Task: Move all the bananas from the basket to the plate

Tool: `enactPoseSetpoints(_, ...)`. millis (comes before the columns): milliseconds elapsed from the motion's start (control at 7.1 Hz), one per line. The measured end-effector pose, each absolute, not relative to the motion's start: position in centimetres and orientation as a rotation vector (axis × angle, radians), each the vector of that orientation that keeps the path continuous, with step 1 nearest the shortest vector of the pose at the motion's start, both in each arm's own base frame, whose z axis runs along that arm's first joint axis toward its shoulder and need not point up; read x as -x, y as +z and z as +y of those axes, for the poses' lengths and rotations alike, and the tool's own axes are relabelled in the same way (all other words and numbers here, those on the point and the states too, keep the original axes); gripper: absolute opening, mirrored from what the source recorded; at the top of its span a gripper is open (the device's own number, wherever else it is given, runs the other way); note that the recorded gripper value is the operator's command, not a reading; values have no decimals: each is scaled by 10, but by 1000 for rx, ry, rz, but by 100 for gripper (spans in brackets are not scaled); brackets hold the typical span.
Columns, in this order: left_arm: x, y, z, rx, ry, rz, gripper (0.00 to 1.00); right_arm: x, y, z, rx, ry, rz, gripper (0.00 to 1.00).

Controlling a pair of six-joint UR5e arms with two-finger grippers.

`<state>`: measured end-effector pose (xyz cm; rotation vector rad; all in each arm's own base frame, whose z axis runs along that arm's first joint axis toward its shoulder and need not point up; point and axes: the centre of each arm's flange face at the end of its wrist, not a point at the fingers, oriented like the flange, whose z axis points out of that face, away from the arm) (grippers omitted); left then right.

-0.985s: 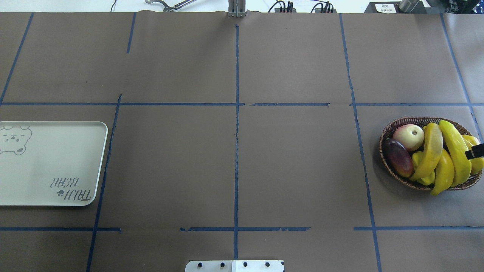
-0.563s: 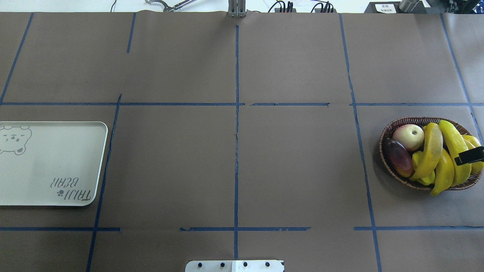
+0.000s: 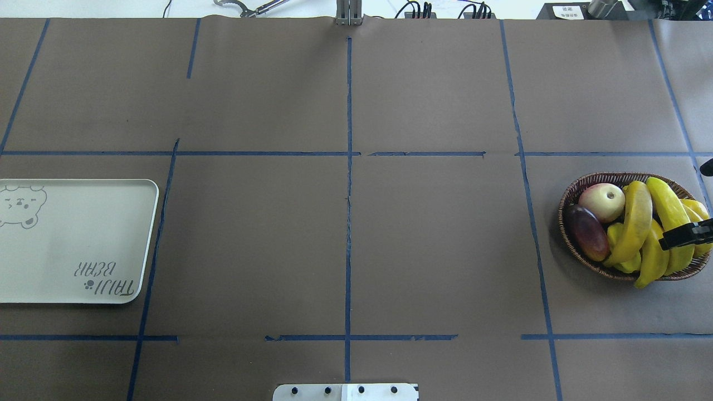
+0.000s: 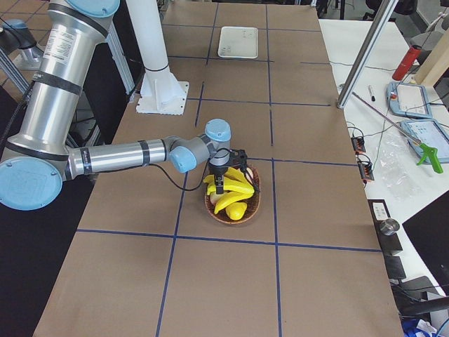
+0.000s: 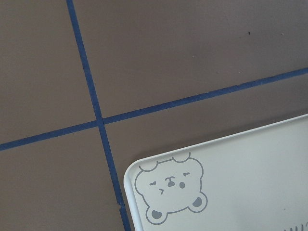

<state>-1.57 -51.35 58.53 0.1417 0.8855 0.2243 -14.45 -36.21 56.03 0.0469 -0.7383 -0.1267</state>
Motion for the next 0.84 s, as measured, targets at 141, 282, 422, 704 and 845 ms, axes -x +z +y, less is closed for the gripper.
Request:
enactPoseSetpoints(141,16,585,-513,-142,224,885,100,145,564,-363,-43,-125,-735,75)
enactPoseSetpoints(282,16,586,-513,-141,224,886,100,146,567,-365,-39,-125,-734,69)
enactPoseSetpoints(422,16,586,-513,-141,224,886,100,146,568,-365,-37,-124,-732,67)
enactPoseSetpoints(704,16,586,-513,-141,224,886,100,147,570,-366,-34,-123,-730,64)
enactPoseSetpoints(845,16,586,-513,-141,224,886,100,147,569,-366,-34,-124,-731,48)
